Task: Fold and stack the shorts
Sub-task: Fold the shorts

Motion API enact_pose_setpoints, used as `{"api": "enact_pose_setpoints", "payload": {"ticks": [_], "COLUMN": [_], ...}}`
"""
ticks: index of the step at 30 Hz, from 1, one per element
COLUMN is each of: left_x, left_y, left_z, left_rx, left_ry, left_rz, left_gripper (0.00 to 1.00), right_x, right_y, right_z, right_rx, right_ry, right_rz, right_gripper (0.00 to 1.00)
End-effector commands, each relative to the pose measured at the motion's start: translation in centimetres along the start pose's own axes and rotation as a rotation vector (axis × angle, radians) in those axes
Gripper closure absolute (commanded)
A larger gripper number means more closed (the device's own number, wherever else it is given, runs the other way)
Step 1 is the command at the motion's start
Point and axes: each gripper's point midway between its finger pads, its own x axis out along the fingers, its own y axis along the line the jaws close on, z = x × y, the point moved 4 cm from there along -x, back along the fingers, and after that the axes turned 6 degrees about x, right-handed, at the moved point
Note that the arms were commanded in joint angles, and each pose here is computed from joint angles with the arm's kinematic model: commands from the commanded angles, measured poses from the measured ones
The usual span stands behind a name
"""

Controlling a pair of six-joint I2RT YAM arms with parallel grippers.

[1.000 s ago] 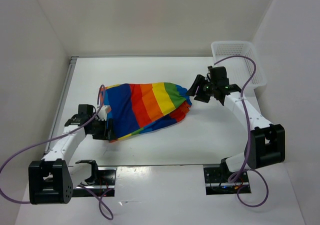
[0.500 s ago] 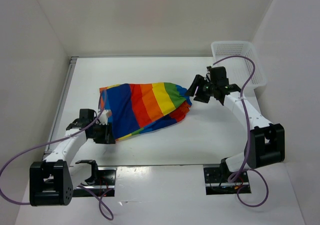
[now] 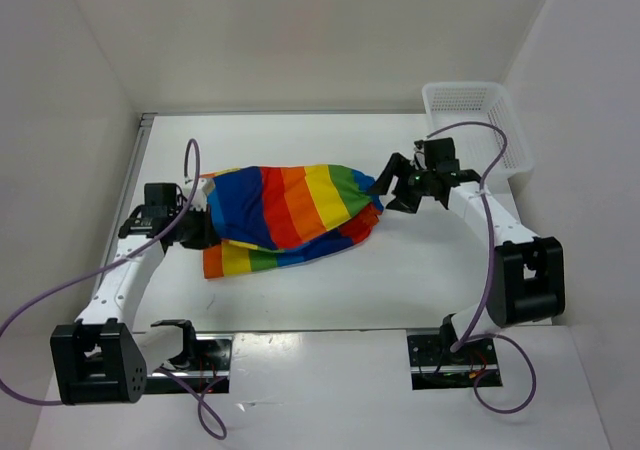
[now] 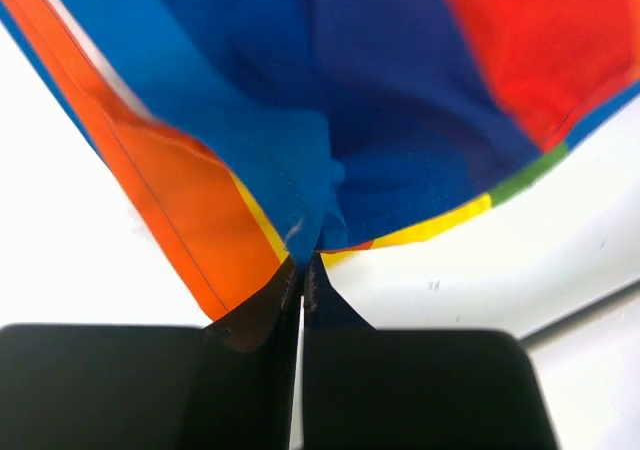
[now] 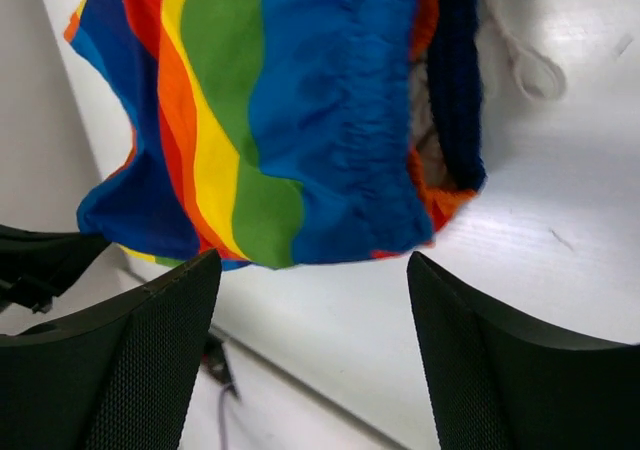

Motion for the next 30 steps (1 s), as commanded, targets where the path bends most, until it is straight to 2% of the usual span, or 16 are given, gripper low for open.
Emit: {"api": "enact_pose_setpoints", "payload": {"ticks": [1, 3, 5, 10, 17, 28, 30], "left_x": [-1.1, -1.0, -1.2, -1.2, -1.3, -1.9, -1.9], "left_y": [-0.1, 0.1, 0.2, 0.3, 0.7, 1.0, 0.8], "left_z": [2.4, 2.3, 2.9, 3.3, 3.4, 3.6, 3.6], "left_rx": [0.021, 0.009, 0.01, 0.006, -0.008, -0.02, -0.019], "left_ry": [-0.058, -0.053, -0.076, -0.089, -0.095, -0.122, -0.124], "left_rz": [-0.005, -0.011, -0.013, -0.023, -0.021, -0.018, -0.027], "left_gripper": [1.0, 1.0, 1.0, 1.0, 1.0, 1.0, 1.0], "right_x": [-1.6, -2.5, -2.6, -2.5, -1.8, 1.6, 1.9], "right_y": [-1.6, -1.5, -1.3, -0.8, 0.0, -2.0, -2.3], "right_z": [-0.6, -1.0, -1.7, -2.0, -0.8, -0.1, -0.2], "right_rx": [0.208, 0.286, 0.362, 0.481, 0.585, 0.67, 0.678], "right_ry": [0.062, 0.096, 0.114, 0.149, 0.123, 0.149, 0.155], "right_rz": [0.077, 0.162, 0.189, 0.229, 0.294, 0.223, 0.213], "right_gripper": [0.2, 0.27, 0.28, 0.28, 0.28, 0.28, 0.36]}}
